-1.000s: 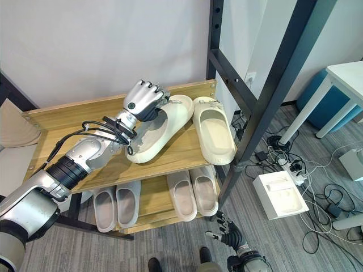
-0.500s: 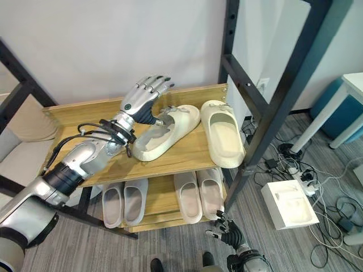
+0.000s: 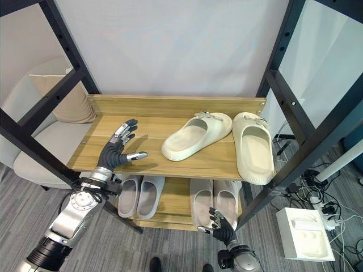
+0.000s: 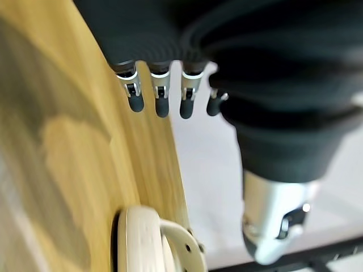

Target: Arrange the slippers neatly on the shoe rack.

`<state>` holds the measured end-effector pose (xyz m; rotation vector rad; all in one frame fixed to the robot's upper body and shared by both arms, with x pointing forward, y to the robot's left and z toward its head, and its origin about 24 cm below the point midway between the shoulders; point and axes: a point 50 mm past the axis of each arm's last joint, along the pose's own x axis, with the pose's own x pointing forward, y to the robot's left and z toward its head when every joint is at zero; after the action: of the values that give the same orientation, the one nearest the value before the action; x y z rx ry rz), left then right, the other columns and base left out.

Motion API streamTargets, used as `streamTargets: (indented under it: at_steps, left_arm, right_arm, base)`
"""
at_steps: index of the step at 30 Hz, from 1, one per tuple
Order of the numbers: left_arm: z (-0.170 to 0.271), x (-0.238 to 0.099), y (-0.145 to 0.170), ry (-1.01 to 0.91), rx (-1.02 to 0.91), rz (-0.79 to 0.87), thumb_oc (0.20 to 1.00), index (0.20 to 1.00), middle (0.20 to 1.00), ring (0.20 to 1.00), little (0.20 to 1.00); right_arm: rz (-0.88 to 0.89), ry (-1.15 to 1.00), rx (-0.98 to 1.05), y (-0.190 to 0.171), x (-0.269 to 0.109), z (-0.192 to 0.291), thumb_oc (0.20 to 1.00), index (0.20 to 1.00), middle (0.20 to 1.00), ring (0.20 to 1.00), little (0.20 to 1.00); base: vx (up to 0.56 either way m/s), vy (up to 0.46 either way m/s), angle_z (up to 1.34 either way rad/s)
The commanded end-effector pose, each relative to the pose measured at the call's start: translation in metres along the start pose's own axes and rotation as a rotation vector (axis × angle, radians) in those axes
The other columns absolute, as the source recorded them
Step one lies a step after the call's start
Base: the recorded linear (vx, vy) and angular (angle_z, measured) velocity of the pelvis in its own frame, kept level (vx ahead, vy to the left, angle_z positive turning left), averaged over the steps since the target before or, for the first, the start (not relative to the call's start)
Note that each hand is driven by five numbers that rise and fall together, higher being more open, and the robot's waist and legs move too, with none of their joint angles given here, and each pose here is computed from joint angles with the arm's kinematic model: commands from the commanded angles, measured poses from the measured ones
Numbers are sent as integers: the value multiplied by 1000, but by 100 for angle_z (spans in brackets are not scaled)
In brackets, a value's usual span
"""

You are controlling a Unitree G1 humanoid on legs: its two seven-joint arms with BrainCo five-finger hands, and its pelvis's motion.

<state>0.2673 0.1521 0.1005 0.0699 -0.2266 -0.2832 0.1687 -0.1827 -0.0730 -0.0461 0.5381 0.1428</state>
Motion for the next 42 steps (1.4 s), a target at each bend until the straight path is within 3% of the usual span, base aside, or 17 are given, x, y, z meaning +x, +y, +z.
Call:
streamTargets:
  at_steps: [1, 9, 18, 33, 42]
  left_arm:
    - [19, 29, -7, -63, -98, -96, 1000, 1000, 1000, 1000, 1000]
    - [11, 37, -56, 35, -319, -290, 1000, 1000, 1000, 1000, 1000]
    - [44, 37, -99, -45, -453, -475, 1000, 1000, 1000, 1000, 1000]
    - [53, 19, -103, -66, -437, -571, 1000, 1000, 1000, 1000, 1000]
    - [51, 25, -106, -86, -446, -511, 1000, 1000, 1000, 1000, 1000]
  right_arm:
    - [8, -104, -26, -4, 11, 30, 1000, 1000, 1000, 1000, 1000]
    - [50, -101, -33, 4, 16, 36, 1000, 1000, 1000, 1000, 1000]
    - [60, -110, -14, 11, 11, 36, 1000, 1000, 1000, 1000, 1000]
    - [69, -117, -27, 17, 15, 38, 1000, 1000, 1000, 1000, 1000]
    - [68, -123, -15, 21, 18, 39, 1000, 1000, 1000, 1000, 1000]
  base:
    - [0, 0, 0]
    - [0, 0, 0]
    - [0, 0, 0]
    - [1, 1, -2]
    - [0, 0, 0]
